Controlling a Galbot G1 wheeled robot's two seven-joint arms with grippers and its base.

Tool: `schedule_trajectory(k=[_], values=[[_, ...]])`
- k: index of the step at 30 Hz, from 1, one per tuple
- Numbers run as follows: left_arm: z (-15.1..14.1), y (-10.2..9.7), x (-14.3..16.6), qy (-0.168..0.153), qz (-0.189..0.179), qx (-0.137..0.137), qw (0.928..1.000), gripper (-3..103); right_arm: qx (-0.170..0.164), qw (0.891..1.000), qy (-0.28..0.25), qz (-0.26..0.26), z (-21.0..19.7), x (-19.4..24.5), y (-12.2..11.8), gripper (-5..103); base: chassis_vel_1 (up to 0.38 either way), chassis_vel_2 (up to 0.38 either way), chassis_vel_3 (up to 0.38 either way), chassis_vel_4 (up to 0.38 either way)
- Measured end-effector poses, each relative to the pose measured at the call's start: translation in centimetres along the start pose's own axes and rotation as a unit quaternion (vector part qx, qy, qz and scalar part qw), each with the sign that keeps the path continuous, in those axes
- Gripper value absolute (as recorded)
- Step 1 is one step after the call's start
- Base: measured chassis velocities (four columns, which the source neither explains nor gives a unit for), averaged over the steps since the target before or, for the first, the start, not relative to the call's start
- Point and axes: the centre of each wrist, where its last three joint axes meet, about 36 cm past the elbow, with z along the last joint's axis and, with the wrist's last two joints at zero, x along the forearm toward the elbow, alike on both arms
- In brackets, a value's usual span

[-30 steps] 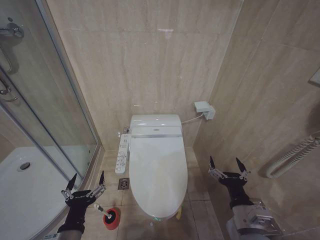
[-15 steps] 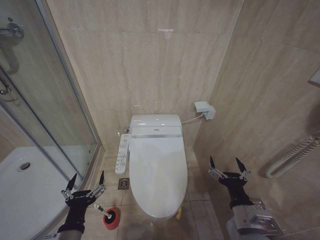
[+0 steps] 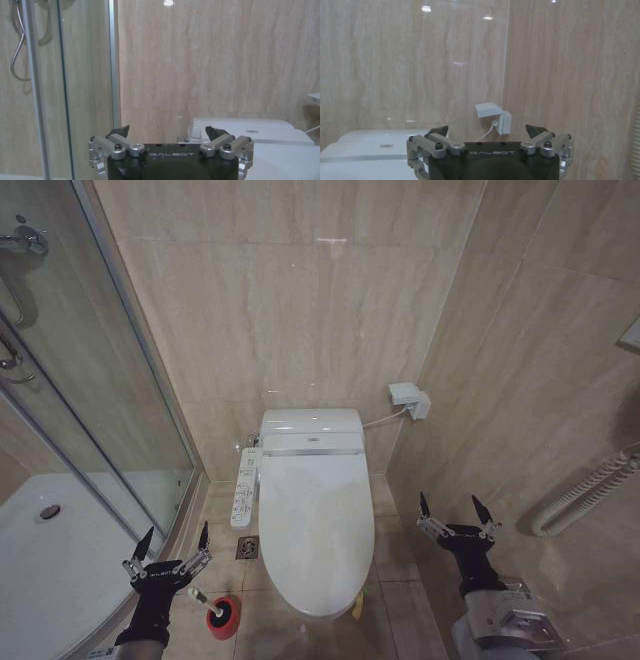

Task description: Open the toilet lid, clean the toilet bowl with a toilet brush, close the toilet lid, and flush.

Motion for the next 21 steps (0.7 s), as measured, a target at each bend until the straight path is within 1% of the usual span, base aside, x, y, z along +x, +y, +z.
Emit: schedule_trajectory(k=[13,15,17,18,20,21], values=[[-0.1,0.2,-0.1,0.000,0.000,-0.001,1.0000,99,0.000,1.000,0.000,0.000,0.0,0.0,0.0,100,0.000,0.000,0.000,0.000],[-0.4,0.5,-0.4,0.001,0.000,-0.002,1.0000,100,0.000,1.000,0.000,0.000,0.0,0.0,0.0,100,0.000,0.000,0.000,0.000],[-1.9,1.9,-1.7,-0.004,0.003,-0.006,1.0000,100,0.000,1.000,0.000,0.000,0.0,0.0,0.0,100,0.000,0.000,0.000,0.000],[-2.4,2.5,-2.1,-0.012,-0.002,-0.010,0.9999,100,0.000,1.000,0.000,0.000,0.0,0.0,0.0,100,0.000,0.000,0.000,0.000],[-2.5,2.6,-2.2,-0.011,0.002,-0.009,0.9999,100,0.000,1.000,0.000,0.000,0.0,0.0,0.0,100,0.000,0.000,0.000,0.000],[-3.0,3.2,-2.6,-0.016,0.004,-0.010,0.9998,100,0.000,1.000,0.000,0.000,0.0,0.0,0.0,100,0.000,0.000,0.000,0.000]])
